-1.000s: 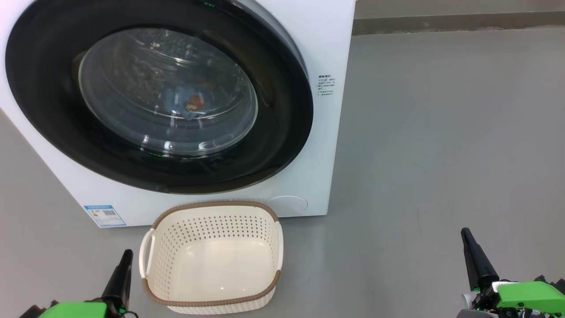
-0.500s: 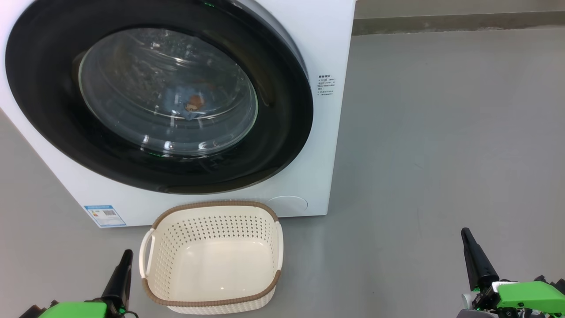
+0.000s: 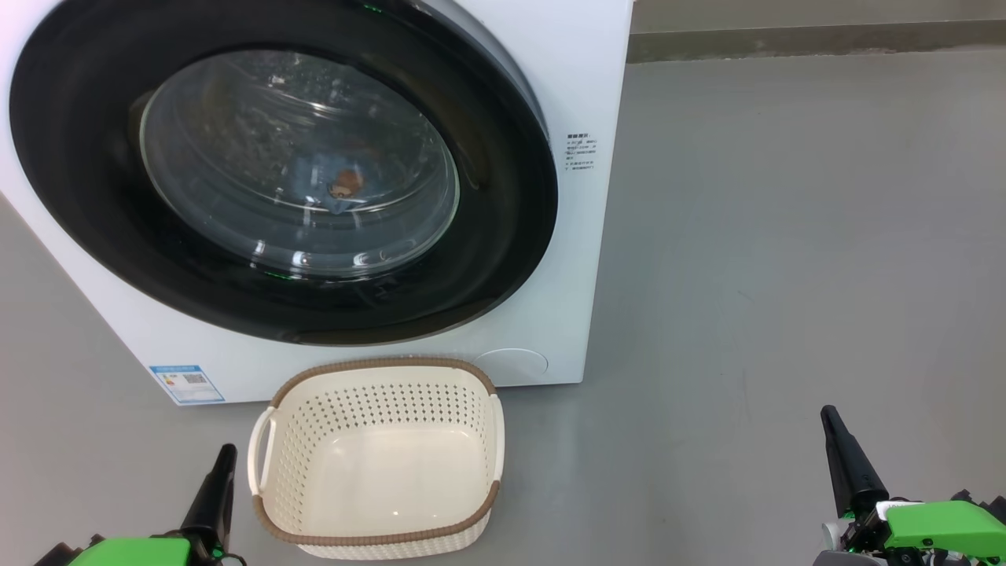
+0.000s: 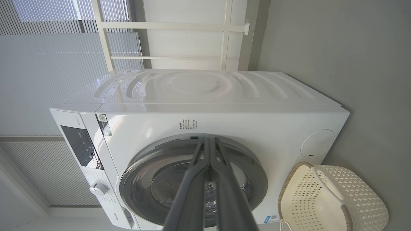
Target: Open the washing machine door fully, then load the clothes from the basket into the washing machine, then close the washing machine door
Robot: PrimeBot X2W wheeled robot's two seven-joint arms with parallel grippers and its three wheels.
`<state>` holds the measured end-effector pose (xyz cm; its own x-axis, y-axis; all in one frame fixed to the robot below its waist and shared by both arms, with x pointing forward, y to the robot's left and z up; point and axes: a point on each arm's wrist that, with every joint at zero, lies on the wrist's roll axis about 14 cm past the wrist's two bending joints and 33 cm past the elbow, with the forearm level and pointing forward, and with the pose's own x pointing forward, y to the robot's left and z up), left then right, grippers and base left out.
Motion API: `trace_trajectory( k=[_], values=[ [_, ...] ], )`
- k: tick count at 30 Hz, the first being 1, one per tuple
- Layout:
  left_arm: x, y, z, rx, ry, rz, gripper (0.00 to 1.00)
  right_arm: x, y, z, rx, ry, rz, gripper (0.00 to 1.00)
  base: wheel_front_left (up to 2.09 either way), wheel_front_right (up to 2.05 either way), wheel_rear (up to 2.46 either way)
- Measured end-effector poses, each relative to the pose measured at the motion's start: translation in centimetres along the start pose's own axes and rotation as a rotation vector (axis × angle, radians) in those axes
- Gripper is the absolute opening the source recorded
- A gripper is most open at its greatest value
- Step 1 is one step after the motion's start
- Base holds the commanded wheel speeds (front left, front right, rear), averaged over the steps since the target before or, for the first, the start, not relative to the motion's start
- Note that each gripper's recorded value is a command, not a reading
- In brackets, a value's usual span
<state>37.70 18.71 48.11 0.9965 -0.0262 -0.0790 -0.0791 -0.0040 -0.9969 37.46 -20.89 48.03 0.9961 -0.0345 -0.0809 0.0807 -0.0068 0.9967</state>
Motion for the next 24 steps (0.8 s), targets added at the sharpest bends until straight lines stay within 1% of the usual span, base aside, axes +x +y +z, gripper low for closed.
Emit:
trace_trajectory(
  k=[24],
  values=[
    [0.0,0.0,0.01,0.0,0.0,0.0,0.0,0.0,0.0,0.0,0.0,0.0,0.0,0.0,0.0,0.0,0.0]
  ],
)
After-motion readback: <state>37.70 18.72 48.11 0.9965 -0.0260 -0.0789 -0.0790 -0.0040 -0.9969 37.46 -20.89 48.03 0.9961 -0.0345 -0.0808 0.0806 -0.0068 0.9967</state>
